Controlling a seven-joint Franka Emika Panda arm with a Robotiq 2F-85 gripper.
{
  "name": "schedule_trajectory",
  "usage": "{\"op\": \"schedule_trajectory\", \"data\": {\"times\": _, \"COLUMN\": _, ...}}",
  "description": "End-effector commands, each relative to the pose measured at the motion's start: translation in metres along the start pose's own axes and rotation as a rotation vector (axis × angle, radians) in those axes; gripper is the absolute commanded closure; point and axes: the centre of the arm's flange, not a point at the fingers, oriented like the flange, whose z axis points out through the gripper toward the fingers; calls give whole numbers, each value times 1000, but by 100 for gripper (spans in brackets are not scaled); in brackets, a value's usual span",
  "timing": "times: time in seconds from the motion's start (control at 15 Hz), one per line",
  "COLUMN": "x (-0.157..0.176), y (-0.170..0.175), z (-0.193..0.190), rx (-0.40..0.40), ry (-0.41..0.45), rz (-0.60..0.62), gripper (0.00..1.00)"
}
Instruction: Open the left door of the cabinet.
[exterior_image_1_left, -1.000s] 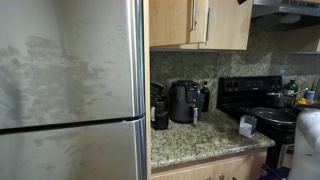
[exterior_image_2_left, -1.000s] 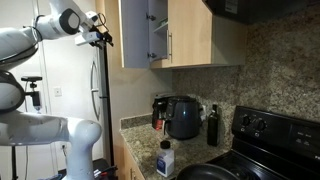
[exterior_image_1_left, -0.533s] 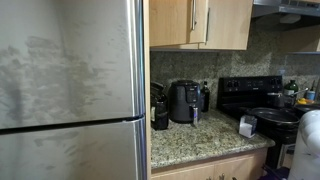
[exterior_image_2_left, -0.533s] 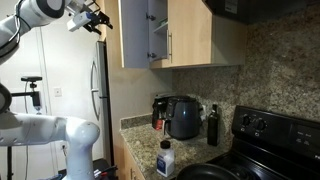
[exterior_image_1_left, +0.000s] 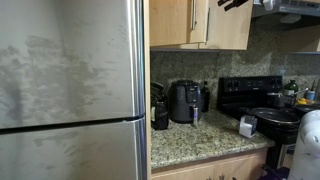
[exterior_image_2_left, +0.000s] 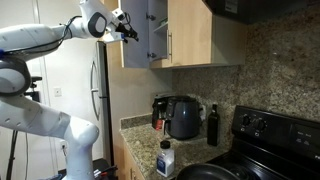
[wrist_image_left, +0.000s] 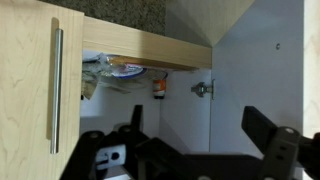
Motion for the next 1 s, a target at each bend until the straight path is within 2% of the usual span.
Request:
{"op": "schedule_trajectory", "data": {"times": 0.0, "x": 0, "y": 0, "z": 6, "rx": 1, "ry": -5, "rz": 3, "gripper": 0}}
{"op": "schedule_trajectory", "data": {"times": 0.07, "x": -5, "y": 1, "z": 16, "rx": 7, "ry": -73, "rz": -18, "gripper": 0}}
{"op": "schedule_trajectory", "data": {"times": 0.13, "x": -10, "y": -3, "z": 32, "rx": -7, "ry": -93, "rz": -31, "gripper": 0}}
{"op": "schedule_trajectory", "data": {"times": 0.27, "x": -17, "y": -17, "z": 55, "rx": 29, "ry": -102, "rz": -38, "gripper": 0}}
{"op": "schedule_trajectory", "data": {"times": 0.4, "x": -22, "y": -33, "z": 76, "rx": 27, "ry": -104, "rz": -60, "gripper": 0}}
{"op": "schedule_trajectory", "data": {"times": 0.6, "x": -27, "y": -57, "z": 93, "rx": 73, "ry": -74, "rz": -70, "gripper": 0}}
{"op": "schedule_trajectory", "data": {"times": 0.67, "x": -28, "y": -62, "z": 86, "rx": 108, "ry": -70, "rz": -59, "gripper": 0}}
{"op": "schedule_trajectory", "data": {"times": 0.8, "x": -31, "y": -76, "z": 74, "rx": 239, "ry": -73, "rz": -19, "gripper": 0}}
{"op": "schedule_trajectory", "data": {"times": 0.93, "x": -37, "y": -90, "z": 74, "rx": 336, "ry": -77, "rz": 22, "gripper": 0}}
